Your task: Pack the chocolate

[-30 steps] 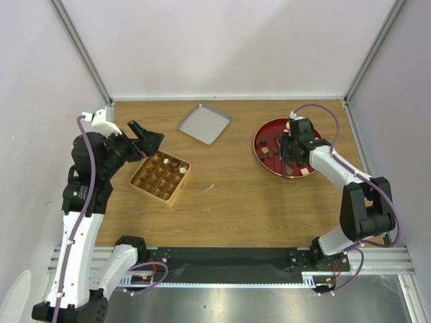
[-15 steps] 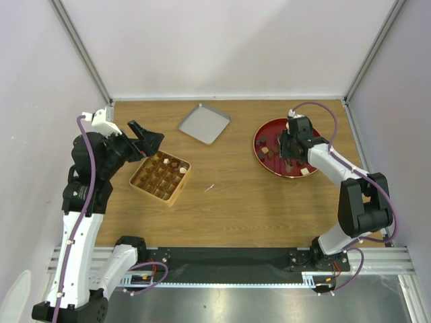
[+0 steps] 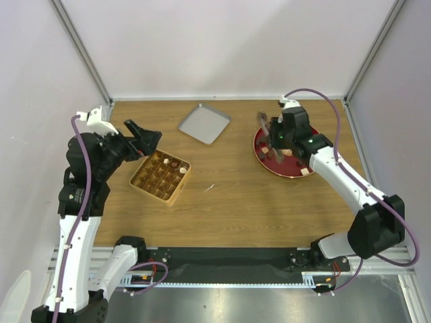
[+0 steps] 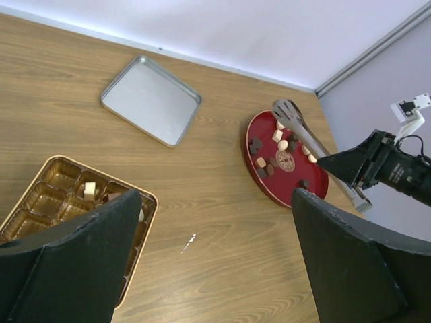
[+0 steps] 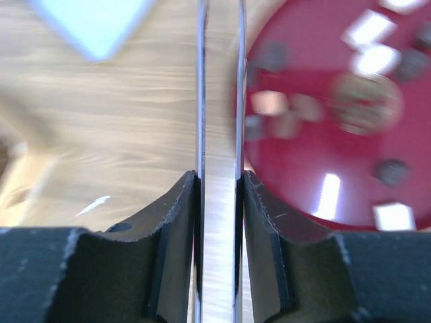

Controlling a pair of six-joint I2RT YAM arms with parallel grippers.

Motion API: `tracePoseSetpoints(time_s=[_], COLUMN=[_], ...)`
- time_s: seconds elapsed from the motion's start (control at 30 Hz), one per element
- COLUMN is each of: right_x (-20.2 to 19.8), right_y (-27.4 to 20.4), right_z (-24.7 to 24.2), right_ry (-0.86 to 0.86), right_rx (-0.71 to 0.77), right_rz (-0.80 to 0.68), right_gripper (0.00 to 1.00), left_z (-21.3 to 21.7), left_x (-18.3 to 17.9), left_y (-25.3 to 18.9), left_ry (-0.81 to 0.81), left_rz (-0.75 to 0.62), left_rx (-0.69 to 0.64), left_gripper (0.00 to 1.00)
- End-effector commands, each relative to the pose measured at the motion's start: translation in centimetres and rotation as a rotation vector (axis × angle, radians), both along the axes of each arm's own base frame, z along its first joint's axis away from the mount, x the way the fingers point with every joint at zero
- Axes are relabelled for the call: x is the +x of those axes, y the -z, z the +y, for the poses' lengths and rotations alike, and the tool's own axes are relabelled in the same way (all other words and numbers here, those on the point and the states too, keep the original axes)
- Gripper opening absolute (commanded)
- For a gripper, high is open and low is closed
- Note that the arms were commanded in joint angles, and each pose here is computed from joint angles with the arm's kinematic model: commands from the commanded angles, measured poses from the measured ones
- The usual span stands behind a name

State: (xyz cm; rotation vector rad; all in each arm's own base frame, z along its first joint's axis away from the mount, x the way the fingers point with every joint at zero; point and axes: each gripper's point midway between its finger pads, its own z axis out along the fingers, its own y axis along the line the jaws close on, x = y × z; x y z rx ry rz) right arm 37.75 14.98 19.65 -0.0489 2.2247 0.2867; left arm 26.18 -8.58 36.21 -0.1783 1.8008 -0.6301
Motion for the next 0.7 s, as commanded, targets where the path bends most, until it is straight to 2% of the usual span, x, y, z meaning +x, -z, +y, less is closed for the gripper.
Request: tracePoseSetpoints(time_s=[0.0,0.2,0.43,0.67], right_x=[-1.0,-4.6,-7.2,-8.3], right_y=[-4.9,-6.1,-4.7,-1.4], right_z=[6.3,17.4,28.6,34.3], right_ry=[-0.119,-0.326,-0.558,-0.668], right_rx=[0.124,0.228,0.229,0.215], right_rz=[-0.111,-0.165,-0.209,-0.183], right_gripper=[0.29,0.29,0.29,0.29], left_z=[0.3,0.5,1.0,1.3], left_x=[-0.6,-1.2,-2.2,-2.2], left_y=[-1.9,-1.9,-3.3,-3.1], left_ry=[-0.008,-0.013,-0.031,-0.048], left_rz=[-0.054,-0.050,-0.087,-0.085], left_rx=[0.017,0.026,0.040,0.046], left_gripper=[1.00,1.00,1.00,1.00])
